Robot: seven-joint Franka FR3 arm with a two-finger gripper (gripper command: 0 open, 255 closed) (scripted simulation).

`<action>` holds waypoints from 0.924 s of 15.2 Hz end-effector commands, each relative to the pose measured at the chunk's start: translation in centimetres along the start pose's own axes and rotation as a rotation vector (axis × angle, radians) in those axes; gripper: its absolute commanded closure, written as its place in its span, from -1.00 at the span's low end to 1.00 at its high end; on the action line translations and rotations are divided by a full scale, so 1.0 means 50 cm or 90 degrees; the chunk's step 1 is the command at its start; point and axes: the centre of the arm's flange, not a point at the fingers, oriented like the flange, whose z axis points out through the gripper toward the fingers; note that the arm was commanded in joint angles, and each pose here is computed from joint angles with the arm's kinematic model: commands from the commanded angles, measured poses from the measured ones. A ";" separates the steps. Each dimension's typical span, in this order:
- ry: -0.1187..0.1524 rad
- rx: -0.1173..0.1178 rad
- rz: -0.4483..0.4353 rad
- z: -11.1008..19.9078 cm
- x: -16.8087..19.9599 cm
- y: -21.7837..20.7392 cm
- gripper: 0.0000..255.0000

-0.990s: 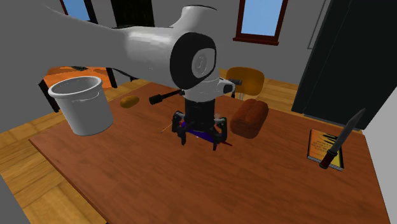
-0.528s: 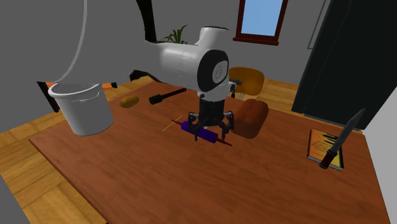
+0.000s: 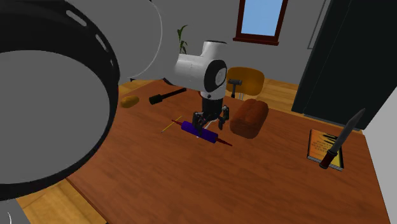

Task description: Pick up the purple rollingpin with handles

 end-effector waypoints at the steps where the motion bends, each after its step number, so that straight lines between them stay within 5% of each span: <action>1: 0.001 0.000 -0.060 0.021 0.044 0.018 -1.00; 10: 0.004 -0.001 -0.309 0.111 0.253 0.038 -1.00; 14: 0.004 -0.001 -0.309 0.153 0.255 0.039 -1.00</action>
